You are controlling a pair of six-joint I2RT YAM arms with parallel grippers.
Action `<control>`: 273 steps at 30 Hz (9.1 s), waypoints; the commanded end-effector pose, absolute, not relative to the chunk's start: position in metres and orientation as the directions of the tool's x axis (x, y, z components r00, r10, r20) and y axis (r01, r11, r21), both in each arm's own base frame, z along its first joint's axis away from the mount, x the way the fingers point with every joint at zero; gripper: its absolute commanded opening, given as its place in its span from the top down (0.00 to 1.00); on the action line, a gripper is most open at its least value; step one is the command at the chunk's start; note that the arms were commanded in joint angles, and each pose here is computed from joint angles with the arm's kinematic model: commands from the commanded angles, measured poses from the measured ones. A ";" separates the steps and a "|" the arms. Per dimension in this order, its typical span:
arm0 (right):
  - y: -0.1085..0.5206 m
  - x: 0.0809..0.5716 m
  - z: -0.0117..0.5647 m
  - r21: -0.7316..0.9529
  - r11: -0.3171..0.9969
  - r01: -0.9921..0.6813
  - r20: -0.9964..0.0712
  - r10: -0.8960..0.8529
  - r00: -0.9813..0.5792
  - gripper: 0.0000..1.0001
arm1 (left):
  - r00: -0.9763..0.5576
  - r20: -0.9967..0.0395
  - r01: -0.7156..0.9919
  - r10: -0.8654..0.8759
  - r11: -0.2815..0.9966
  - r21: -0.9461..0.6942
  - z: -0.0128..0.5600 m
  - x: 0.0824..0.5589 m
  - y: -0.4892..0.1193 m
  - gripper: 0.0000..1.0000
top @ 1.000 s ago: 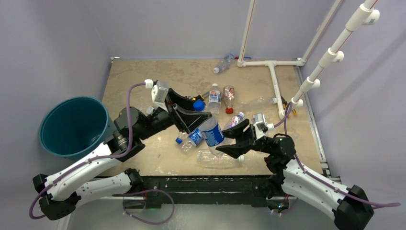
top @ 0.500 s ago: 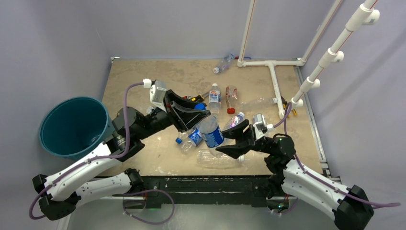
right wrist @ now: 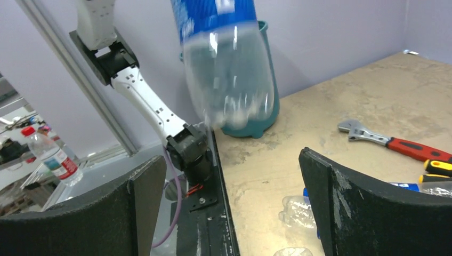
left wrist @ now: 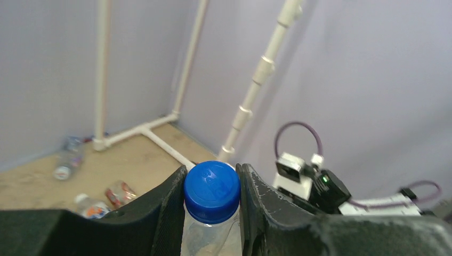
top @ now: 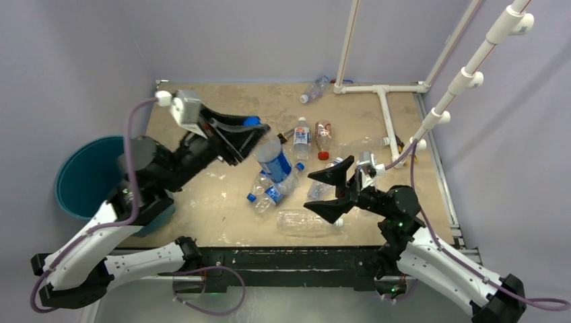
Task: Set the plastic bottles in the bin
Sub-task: Place the plastic bottle in the trash bin, then move the trash bin to the center of the board.
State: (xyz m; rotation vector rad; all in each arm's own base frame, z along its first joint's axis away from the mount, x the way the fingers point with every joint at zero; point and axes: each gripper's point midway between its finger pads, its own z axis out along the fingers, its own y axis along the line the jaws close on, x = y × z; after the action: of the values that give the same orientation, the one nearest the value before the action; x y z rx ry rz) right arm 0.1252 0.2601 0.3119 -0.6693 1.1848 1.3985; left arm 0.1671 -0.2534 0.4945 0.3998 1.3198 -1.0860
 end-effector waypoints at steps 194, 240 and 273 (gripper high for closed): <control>0.248 0.133 0.243 0.400 0.224 -0.889 -0.876 0.380 -0.298 0.01 | -0.500 -0.857 -0.583 -0.126 0.781 0.225 0.260 0.252 0.080 0.64; 0.252 0.155 0.217 0.434 0.335 -0.836 -0.888 0.315 -0.335 0.01 | -0.097 -0.923 -0.078 0.372 0.922 0.379 0.378 0.522 -0.152 1.00; 0.257 0.162 0.210 0.450 0.349 -0.822 -0.885 0.296 -0.359 0.01 | -0.314 -0.828 0.057 0.464 0.880 0.471 0.294 0.528 -0.220 0.78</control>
State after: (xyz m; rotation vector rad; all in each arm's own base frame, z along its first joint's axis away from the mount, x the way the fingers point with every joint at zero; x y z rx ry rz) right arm 0.1559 0.2564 0.1815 -0.5091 1.5967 1.2824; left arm 0.5241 -0.2373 0.2712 0.4751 1.8883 0.3635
